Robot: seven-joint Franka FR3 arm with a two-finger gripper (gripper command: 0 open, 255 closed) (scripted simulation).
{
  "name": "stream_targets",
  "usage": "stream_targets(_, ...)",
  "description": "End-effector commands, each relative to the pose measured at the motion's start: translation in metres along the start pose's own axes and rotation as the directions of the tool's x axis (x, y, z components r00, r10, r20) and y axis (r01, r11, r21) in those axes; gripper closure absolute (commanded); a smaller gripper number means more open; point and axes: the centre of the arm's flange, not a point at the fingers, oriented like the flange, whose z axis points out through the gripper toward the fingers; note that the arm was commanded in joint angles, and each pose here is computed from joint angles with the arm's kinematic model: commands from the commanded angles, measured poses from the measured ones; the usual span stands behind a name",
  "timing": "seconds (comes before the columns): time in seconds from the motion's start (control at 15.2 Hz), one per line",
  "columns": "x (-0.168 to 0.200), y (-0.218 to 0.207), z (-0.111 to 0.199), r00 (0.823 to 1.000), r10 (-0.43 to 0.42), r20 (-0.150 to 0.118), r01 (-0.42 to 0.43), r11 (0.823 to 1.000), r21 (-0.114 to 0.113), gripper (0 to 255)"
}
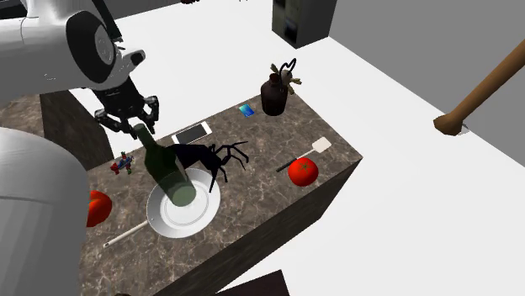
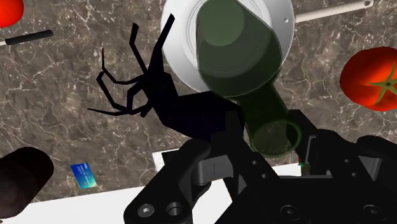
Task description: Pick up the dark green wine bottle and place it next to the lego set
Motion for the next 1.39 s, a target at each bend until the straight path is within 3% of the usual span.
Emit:
stream_targets(0.0, 0.005, -0.029, -0.004, 1.0, 0.001, -0.001, -0.001, 1.0, 0.0, 255)
stream_targets(0.92, 0.043, -0.21, -0.001, 1.0, 0.001, -0.001, -0.001, 1.0, 0.0, 255)
stream_targets(1.32, 0.045, -0.218, 0.025, 1.0, 0.001, -0.001, -0.001, 1.0, 0.0, 255)
